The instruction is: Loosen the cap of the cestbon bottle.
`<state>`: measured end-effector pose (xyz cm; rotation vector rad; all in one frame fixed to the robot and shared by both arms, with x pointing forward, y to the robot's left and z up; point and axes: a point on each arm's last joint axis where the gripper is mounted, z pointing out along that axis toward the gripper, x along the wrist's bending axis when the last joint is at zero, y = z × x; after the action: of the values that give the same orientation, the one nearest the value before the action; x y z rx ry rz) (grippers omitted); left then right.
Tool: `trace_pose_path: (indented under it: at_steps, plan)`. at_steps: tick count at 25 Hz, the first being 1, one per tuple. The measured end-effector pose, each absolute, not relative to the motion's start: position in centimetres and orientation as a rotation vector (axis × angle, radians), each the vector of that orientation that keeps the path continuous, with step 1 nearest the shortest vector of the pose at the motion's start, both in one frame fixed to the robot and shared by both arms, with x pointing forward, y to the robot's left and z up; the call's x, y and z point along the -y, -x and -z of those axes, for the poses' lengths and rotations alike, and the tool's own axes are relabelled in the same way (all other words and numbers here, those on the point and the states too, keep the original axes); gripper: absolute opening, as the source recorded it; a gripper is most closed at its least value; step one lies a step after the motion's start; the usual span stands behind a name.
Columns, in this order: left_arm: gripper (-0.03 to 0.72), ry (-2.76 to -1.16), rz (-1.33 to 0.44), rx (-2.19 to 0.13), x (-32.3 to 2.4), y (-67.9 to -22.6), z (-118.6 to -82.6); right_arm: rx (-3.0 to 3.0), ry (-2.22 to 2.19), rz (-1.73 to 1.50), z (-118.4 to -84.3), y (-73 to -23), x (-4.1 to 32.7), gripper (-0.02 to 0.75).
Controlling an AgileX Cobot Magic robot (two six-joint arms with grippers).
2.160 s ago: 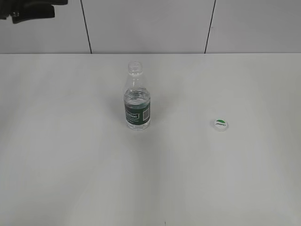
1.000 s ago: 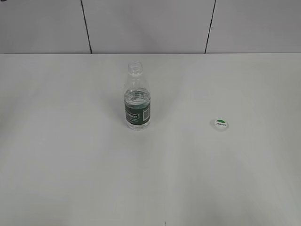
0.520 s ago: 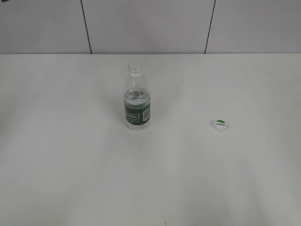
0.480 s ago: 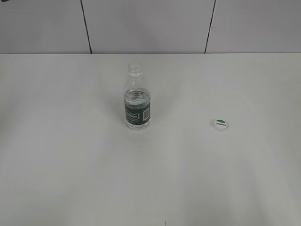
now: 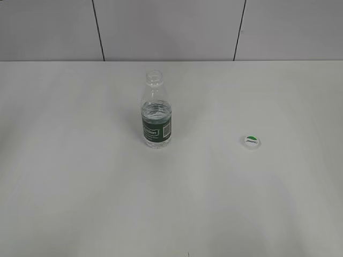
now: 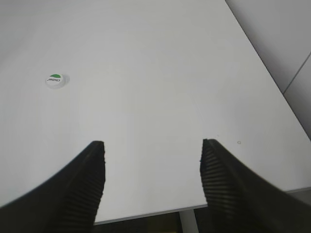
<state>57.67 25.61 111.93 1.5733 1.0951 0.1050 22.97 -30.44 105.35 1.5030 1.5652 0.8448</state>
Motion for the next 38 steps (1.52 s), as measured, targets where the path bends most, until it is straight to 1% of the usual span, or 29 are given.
trace_pose_path:
  at_steps: [5, 11, 13, 19, 21, 23, 26, 28, 32, 34, 38]
  plan:
    - [0.452, -1.55, -0.179, -1.133, -26.0, -58.2, -111.9, -1.565, -1.503, -0.844, -105.3, -23.0, 30.4, 0.471]
    - [0.45, -1.452, -0.402, -1.279, -27.8, -59.9, -111.5, -1.565, -1.502, -0.845, -105.4, -23.0, 30.4, 0.471]
    - [0.45, -1.43, -0.447, -1.328, -28.3, -60.7, -110.8, -1.565, -1.502, -0.845, -105.4, -23.0, 30.4, 0.471]
    - [0.449, -1.434, -0.463, -1.451, -28.5, -62.0, -107.1, -1.565, -1.502, -0.845, -105.4, -23.0, 30.4, 0.471]
    - [0.449, -1.473, -0.475, -1.466, -27.9, -61.6, -105.8, -1.565, -1.502, -0.845, -105.4, -23.0, 30.4, 0.471]
    - [0.449, -1.55, -0.478, -1.448, -26.8, -60.9, -104.4, -1.565, -1.502, -0.845, -105.4, -23.0, 30.4, 0.471]
    - [0.449, -1.614, -0.557, -1.47, -25.9, -59.7, -102.8, -1.565, -1.502, -0.845, -105.4, -23.0, 30.4, 0.471]
    - [0.449, -1.604, -0.674, -1.522, -26.0, -58.9, -102.3, -1.565, -1.502, -0.845, -105.4, -23.0, 30.4, 0.471]
    - [0.449, -1.547, -0.83, -1.585, -25.9, -57.4, -102.6, -1.565, -1.502, -0.845, -105.4, -23.0, 30.4, 0.471]
    - [0.449, -1.555, -0.853, -1.577, -25.6, -56.7, -102.7, -1.565, -1.502, -0.845, -105.4, -23.0, 30.4, 0.471]
    - [0.45, -1.536, -0.838, -1.572, -25.5, -55.4, -103.3, -1.565, -1.502, -0.845, -105.4, -23.0, 30.4, 0.471]
